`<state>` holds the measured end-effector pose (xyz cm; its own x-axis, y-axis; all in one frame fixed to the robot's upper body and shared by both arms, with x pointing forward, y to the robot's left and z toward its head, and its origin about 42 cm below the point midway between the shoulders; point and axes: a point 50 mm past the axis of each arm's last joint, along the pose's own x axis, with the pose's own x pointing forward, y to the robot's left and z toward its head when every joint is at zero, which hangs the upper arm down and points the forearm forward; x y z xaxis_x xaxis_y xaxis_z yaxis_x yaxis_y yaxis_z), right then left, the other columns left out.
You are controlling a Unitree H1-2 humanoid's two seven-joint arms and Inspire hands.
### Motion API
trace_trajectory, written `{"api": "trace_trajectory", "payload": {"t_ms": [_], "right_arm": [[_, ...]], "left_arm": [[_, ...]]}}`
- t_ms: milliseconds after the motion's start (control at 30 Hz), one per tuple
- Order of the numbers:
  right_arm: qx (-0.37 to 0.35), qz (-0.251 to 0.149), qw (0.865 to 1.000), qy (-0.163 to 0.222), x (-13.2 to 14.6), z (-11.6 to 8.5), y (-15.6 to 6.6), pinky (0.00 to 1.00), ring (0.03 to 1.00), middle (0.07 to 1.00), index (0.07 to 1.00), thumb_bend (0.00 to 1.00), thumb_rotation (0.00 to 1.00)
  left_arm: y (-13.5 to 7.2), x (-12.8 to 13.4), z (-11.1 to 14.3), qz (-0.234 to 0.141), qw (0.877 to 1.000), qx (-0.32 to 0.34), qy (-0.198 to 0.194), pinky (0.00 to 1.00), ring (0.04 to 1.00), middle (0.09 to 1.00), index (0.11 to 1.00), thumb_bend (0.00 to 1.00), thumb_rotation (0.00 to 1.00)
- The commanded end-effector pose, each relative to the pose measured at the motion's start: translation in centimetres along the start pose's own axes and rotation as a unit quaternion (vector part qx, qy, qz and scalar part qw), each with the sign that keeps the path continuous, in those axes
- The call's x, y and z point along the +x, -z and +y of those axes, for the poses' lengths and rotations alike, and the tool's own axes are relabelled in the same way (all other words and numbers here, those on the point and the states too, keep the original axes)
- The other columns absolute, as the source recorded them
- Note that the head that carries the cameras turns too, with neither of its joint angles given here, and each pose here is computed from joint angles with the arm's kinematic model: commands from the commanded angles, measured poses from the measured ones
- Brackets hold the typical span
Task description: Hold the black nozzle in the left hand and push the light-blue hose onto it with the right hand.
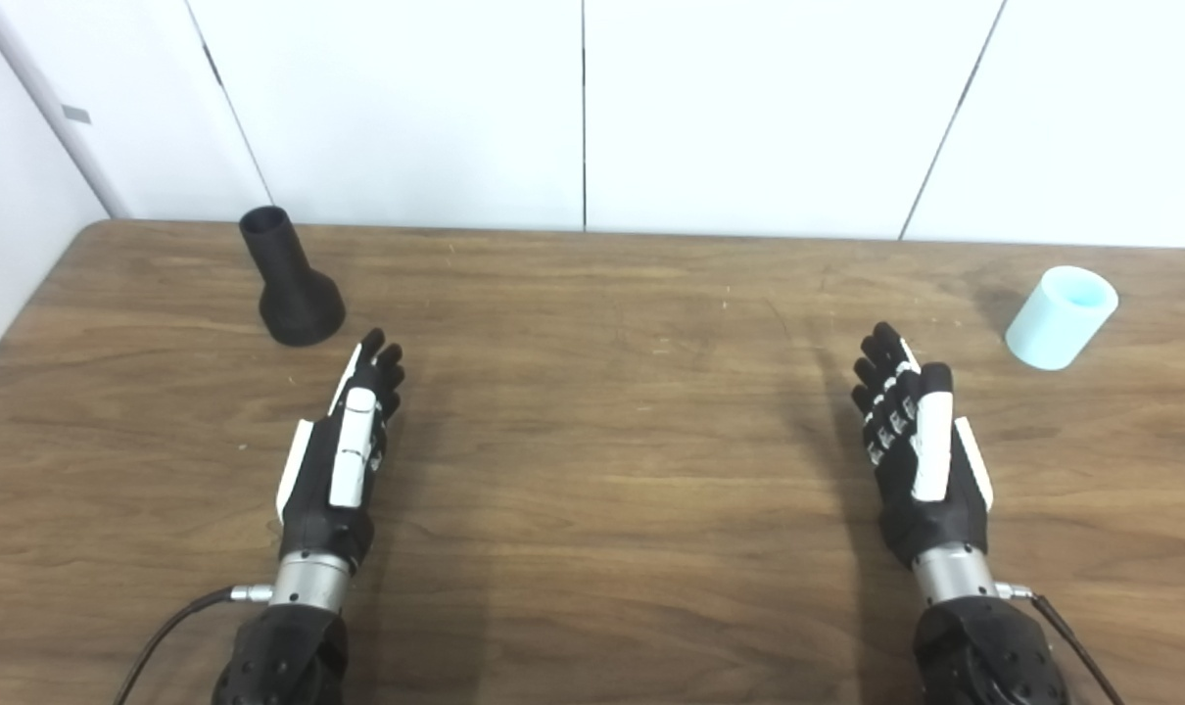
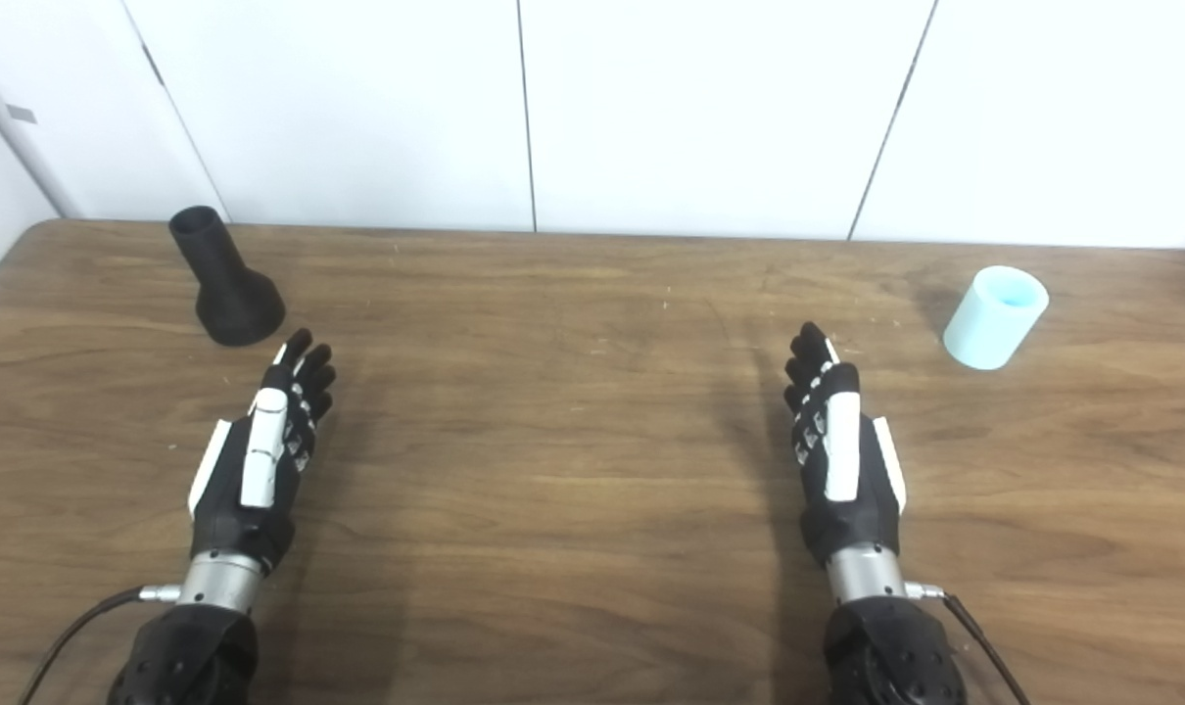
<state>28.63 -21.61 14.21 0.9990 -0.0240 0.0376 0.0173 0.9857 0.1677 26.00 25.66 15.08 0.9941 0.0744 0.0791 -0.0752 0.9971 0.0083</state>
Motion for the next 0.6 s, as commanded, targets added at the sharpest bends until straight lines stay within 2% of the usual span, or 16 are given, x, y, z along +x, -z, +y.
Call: {"api": "trace_trajectory", "payload": {"t_ms": [0,567], "right_arm": [[0.002,-0.040,0.999,-0.010,0.50,0.74,-1.57,1.00,0.993,0.972,0.969,0.52,1.00],[-0.002,-0.042,0.999,-0.009,0.59,0.77,-1.69,1.00,0.980,0.968,0.970,0.51,1.00]], "left_arm": [[-1.19,0.48,0.04,-0.034,0.999,-0.001,0.005,1.00,0.981,0.967,0.976,0.45,1.00],[-1.36,0.52,0.04,-0.034,0.999,0.002,0.006,1.00,0.982,0.966,0.975,0.45,1.00]]}}
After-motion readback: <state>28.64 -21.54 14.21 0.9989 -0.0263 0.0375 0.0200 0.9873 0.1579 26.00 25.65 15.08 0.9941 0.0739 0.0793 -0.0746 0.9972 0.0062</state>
